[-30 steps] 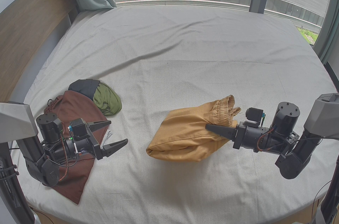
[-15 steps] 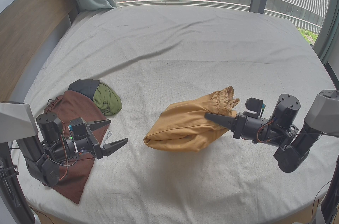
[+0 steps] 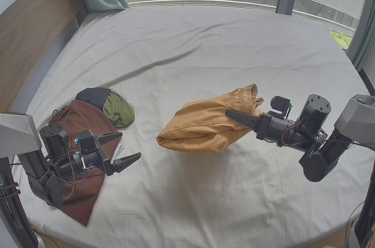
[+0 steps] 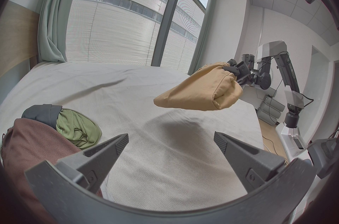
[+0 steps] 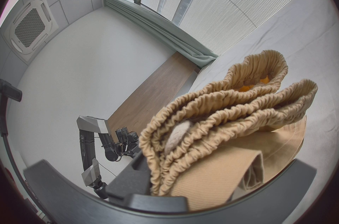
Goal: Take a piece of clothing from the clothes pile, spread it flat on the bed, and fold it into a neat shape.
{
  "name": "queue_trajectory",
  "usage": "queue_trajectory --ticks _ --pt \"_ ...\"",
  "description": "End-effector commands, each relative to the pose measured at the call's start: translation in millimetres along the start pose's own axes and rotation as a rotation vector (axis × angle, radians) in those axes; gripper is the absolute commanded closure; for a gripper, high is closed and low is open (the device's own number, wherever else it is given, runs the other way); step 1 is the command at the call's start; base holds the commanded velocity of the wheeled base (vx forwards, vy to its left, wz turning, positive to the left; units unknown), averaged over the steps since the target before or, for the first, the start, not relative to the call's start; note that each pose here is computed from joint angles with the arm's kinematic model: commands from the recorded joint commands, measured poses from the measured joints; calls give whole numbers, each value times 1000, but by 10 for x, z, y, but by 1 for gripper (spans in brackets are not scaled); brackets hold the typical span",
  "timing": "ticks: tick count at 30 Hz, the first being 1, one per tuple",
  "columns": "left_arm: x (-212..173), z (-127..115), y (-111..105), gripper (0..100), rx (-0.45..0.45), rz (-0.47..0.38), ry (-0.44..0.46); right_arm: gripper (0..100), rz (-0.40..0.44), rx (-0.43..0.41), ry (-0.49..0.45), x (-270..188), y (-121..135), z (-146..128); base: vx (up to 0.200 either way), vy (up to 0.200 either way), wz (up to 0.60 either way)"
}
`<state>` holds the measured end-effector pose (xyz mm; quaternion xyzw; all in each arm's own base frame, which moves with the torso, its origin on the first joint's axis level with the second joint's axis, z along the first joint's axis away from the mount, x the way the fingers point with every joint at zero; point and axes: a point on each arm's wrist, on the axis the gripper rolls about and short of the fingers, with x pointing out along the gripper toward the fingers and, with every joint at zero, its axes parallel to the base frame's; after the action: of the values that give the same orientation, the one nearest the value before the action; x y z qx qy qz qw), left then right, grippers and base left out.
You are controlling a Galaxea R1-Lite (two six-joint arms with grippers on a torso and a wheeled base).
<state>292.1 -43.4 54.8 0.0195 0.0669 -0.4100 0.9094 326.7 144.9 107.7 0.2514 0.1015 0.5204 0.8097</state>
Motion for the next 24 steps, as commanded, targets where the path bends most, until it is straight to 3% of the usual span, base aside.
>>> queue_trajectory --ticks 1,24 --pt "-3 -1 0 0 0 0 0 100 6 -3 -16 34 -66 56 0 0 0" --pt "1 -34 -6 0 -8 -2 10 100 23 -34 -96 394 -542 410 0 0 0"
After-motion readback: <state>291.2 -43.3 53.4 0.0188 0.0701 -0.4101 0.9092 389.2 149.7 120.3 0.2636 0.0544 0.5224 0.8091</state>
